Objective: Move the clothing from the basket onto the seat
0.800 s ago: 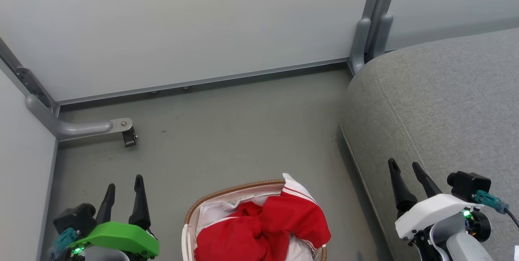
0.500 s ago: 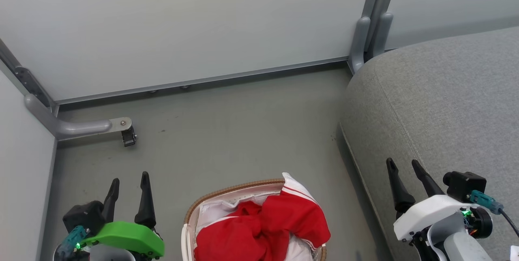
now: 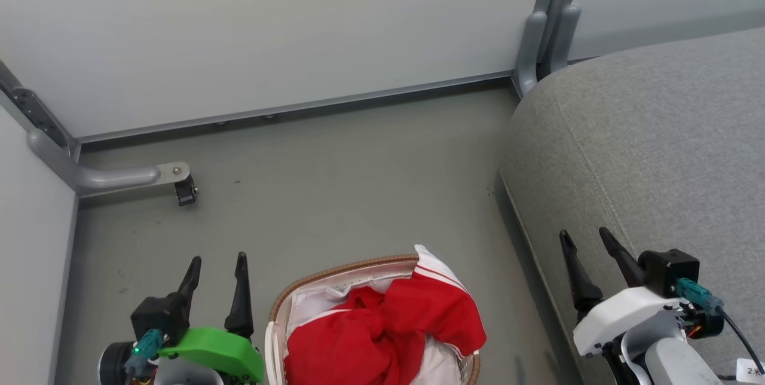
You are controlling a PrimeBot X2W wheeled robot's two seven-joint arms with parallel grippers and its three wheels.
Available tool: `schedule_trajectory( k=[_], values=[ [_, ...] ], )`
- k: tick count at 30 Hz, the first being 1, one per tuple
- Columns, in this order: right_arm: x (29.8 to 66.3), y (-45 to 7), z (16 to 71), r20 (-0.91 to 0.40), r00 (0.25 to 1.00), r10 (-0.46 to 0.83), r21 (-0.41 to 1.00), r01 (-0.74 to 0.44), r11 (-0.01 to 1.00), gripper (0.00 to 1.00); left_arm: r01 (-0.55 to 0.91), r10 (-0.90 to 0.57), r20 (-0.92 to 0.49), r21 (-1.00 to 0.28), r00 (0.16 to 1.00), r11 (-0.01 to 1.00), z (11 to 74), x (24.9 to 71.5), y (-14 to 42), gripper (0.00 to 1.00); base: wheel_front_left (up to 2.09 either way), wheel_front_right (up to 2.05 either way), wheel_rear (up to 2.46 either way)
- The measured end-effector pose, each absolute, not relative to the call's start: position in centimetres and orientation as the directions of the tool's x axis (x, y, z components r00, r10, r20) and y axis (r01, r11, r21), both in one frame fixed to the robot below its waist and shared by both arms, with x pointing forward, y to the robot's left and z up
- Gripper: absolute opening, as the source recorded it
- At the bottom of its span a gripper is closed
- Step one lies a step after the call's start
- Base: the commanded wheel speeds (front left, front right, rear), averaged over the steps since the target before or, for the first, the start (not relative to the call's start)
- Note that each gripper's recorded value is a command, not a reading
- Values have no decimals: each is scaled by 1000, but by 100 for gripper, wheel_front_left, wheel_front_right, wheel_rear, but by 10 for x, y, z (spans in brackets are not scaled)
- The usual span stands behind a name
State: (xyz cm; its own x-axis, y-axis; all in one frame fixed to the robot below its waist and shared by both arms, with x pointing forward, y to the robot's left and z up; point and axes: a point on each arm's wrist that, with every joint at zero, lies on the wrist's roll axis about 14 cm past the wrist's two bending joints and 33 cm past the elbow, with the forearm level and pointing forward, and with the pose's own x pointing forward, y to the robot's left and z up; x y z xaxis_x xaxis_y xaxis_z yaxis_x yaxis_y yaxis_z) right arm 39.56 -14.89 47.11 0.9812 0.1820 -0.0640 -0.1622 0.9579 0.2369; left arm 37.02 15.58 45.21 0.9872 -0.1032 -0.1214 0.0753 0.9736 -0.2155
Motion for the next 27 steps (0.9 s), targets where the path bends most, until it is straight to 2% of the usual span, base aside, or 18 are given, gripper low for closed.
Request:
schedule_trajectory(
  k=[3,10,21,27],
  values=[
    [405,-146,472,-58,979,197,206,-182,962,100,124,-151,-129,-190,980,974,448,379,142,100,0,0,0],
    [443,-139,482,-6,973,232,140,-229,963,100,252,-287,-244,-166,926,953,406,402,99,100,0,0,0],
    [498,-127,472,41,955,293,37,-294,955,100,426,-423,-581,-140,695,894,279,402,61,100,0,0,0],
    [519,-115,454,41,937,347,-37,-345,938,100,514,-458,-696,-148,553,845,223,394,50,100,0,0,0]
  ],
)
